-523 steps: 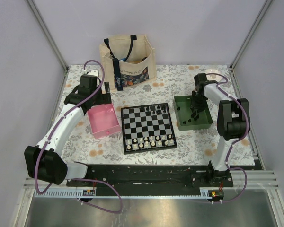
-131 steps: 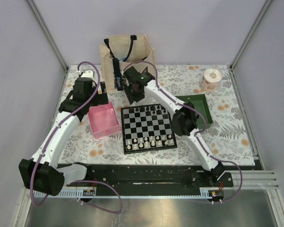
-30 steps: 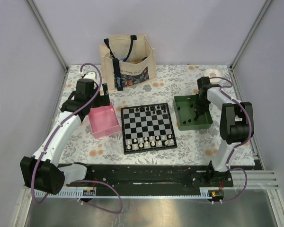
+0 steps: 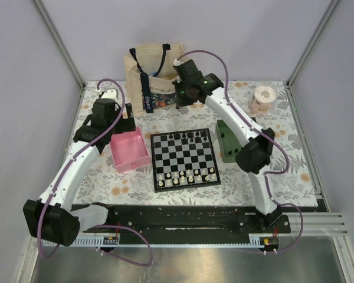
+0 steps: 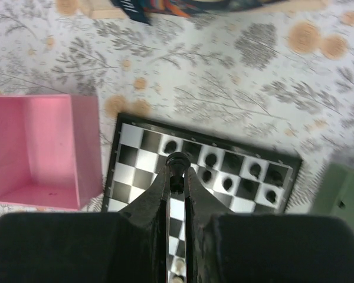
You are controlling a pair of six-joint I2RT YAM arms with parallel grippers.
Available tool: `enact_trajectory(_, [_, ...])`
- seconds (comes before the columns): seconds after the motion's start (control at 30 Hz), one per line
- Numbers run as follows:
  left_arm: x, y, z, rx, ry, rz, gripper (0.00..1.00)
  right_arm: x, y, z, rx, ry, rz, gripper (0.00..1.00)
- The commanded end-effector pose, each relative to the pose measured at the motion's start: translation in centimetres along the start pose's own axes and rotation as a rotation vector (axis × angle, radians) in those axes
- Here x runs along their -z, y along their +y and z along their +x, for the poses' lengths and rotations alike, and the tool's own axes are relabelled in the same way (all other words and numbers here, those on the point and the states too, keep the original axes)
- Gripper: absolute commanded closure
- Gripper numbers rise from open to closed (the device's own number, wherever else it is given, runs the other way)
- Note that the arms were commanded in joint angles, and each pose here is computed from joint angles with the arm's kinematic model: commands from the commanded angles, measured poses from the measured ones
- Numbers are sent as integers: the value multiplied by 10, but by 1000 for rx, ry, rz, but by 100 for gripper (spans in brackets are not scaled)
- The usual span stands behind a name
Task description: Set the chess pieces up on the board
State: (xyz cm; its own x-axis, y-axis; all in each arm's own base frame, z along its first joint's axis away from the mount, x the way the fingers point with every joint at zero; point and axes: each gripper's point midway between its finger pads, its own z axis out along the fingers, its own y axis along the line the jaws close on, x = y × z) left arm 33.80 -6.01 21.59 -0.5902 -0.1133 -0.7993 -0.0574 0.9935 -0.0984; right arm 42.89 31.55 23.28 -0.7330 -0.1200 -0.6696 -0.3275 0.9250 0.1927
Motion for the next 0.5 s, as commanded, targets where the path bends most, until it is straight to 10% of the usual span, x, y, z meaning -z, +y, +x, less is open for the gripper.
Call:
enact_trajectory(0.0, [18,8,-29,39,-128,-44,1,-13,47,5,81,32,-64,94])
enact_trajectory(0.47, [34,24,-41,88,-231,-106,1,-76,119,56,182,97,-199,94])
